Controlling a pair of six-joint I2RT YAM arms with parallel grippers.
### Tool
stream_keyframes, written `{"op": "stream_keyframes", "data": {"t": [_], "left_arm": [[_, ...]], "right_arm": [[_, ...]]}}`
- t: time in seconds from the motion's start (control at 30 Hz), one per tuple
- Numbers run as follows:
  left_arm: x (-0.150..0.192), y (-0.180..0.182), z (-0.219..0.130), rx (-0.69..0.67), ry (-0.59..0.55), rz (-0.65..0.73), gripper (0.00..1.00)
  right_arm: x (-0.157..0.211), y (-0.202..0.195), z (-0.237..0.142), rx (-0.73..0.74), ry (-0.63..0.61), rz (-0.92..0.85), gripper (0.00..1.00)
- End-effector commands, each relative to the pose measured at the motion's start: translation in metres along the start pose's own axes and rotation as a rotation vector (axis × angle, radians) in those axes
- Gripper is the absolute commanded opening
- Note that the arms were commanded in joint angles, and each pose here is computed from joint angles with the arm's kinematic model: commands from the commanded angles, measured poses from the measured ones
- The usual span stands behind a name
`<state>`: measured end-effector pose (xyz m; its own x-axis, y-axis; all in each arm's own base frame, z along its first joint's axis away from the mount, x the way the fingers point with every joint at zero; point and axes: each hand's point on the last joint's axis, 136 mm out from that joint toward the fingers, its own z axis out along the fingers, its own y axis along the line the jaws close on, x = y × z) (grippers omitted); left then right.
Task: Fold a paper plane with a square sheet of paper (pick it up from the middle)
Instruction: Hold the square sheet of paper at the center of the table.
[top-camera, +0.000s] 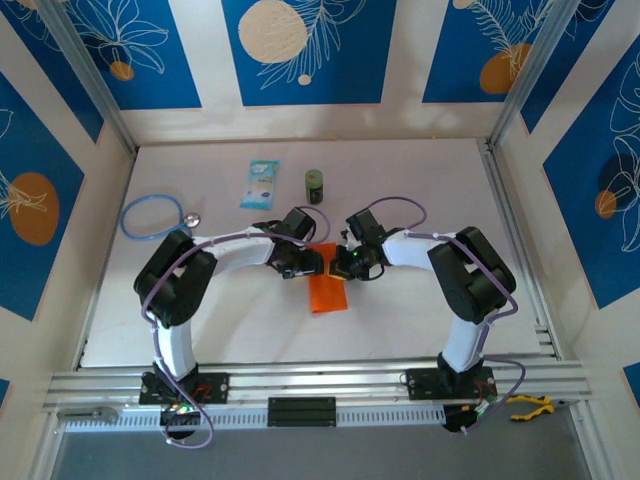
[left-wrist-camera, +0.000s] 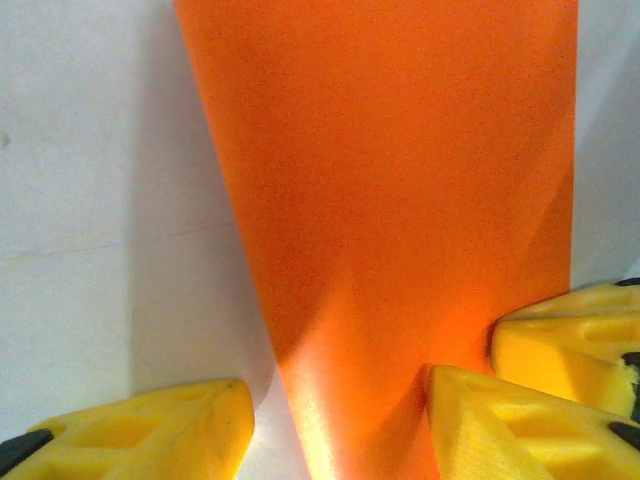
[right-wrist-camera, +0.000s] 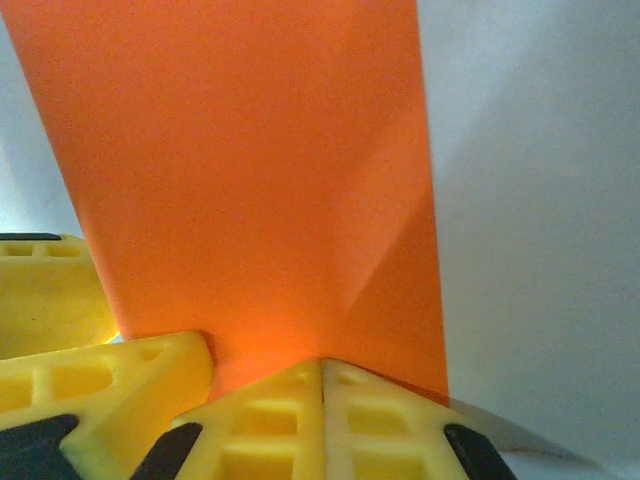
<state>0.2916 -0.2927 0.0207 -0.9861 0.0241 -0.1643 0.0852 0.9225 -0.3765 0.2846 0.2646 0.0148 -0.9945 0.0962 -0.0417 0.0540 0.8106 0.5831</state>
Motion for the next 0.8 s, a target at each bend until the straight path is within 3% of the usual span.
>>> {"op": "stream_keyframes", "data": {"t": [0.0, 0.23, 0.47, 0.63, 0.77], "left_arm": [[0.021, 0.007, 0.026, -0.024, 0.054, 0.010, 0.57], [-0.005, -0.024, -0.029, 0.132, -0.095, 0.020, 0.58], [-0.012, -0.064, -0.057, 0.468, -0.140, 0.018, 0.25], [-0.006, -0.056, -0.043, 0.461, -0.106, -0.003, 0.12], [-0.001, -0.045, -0.029, 0.448, -0.086, -0.030, 0.07]], "right_arm": [[0.024, -0.041, 0.013, 0.142, 0.071, 0.024, 0.00], [0.024, -0.044, 0.015, 0.134, 0.090, 0.012, 0.00], [0.022, -0.044, 0.012, 0.121, 0.094, 0.037, 0.00], [0.023, -0.043, 0.012, 0.121, 0.091, 0.047, 0.00], [0.023, -0.044, 0.012, 0.125, 0.093, 0.052, 0.00]]}}
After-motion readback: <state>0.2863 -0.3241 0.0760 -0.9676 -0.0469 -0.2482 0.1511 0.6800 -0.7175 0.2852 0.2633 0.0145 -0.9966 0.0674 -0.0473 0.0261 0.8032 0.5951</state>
